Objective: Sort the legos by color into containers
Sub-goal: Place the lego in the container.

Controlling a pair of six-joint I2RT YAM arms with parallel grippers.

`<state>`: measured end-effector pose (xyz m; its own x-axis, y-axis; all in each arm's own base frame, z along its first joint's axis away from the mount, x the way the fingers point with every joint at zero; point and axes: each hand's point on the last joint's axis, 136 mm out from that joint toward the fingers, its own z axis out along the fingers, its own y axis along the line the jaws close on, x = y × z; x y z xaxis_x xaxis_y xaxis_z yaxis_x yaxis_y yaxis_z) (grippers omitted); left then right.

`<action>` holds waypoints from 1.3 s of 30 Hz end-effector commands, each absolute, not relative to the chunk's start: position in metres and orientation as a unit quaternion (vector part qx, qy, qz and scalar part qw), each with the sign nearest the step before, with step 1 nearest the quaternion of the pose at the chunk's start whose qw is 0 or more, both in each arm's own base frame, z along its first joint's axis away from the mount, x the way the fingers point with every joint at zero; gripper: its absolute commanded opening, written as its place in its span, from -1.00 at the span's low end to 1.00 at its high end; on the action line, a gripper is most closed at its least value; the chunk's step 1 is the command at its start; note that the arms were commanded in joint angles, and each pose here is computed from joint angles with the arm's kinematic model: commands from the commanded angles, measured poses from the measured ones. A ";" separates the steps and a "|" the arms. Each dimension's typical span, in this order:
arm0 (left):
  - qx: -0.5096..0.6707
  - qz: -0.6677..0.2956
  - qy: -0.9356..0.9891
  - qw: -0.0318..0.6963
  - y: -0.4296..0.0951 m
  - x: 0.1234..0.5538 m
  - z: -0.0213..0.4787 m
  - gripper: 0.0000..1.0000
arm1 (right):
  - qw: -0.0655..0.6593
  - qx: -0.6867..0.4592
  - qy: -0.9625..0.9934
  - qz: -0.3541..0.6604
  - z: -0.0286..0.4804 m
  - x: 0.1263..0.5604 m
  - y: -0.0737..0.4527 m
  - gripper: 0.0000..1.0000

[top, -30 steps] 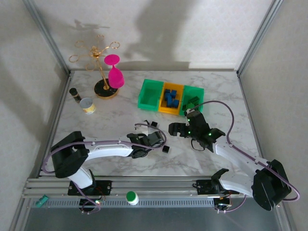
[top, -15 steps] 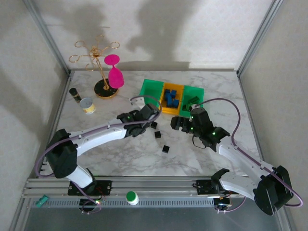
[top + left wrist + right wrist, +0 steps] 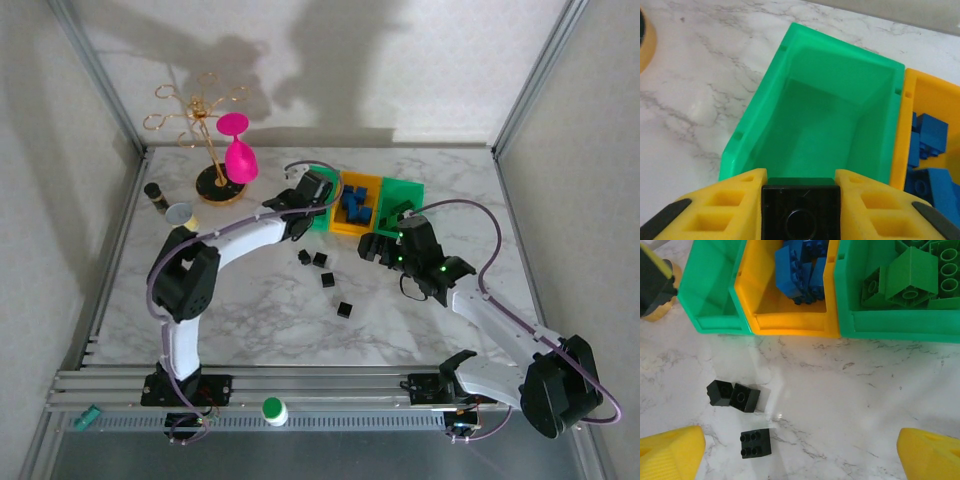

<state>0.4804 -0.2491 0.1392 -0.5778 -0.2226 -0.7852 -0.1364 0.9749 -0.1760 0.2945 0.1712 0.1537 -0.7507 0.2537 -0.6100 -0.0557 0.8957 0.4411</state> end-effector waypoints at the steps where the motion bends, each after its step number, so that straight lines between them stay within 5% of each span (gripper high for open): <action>1: -0.085 -0.045 0.886 0.454 -0.252 0.502 0.136 -0.31 | 0.361 0.062 0.903 0.225 0.164 0.302 0.170 0.97; 24: -0.062 -0.010 0.902 0.426 -0.255 0.530 0.079 -0.09 | 0.363 0.060 0.903 0.220 0.167 0.300 0.166 0.97; 39: -0.073 -0.080 0.884 0.455 -0.257 0.504 0.172 -0.06 | 0.364 0.037 0.896 0.252 0.166 0.293 0.175 0.97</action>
